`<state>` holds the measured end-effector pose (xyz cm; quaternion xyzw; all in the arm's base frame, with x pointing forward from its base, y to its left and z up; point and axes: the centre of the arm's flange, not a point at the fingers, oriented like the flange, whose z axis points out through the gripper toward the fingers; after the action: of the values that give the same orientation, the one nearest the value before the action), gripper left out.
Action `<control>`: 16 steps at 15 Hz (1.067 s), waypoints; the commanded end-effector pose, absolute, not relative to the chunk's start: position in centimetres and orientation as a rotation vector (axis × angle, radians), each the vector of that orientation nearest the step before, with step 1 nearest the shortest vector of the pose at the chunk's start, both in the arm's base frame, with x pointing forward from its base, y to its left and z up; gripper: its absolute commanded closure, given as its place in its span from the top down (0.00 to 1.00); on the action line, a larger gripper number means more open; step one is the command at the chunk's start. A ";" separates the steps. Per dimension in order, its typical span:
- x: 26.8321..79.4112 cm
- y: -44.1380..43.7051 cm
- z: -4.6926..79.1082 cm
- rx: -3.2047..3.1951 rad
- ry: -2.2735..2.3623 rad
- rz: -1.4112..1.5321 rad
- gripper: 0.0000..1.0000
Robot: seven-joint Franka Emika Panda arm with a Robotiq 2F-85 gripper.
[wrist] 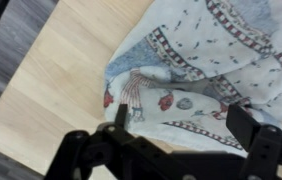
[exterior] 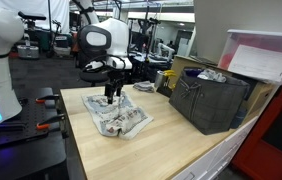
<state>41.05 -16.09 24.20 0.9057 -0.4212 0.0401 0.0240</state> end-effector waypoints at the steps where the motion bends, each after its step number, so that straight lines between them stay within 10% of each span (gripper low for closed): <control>1: 44.3 -15.7 23.5 2.933 -1.281 0.132 1.00; 16: 47.5 -13.5 23.8 3.104 -1.041 0.121 1.00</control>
<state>47.49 -13.47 23.85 0.9453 -0.3171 0.0371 -0.0673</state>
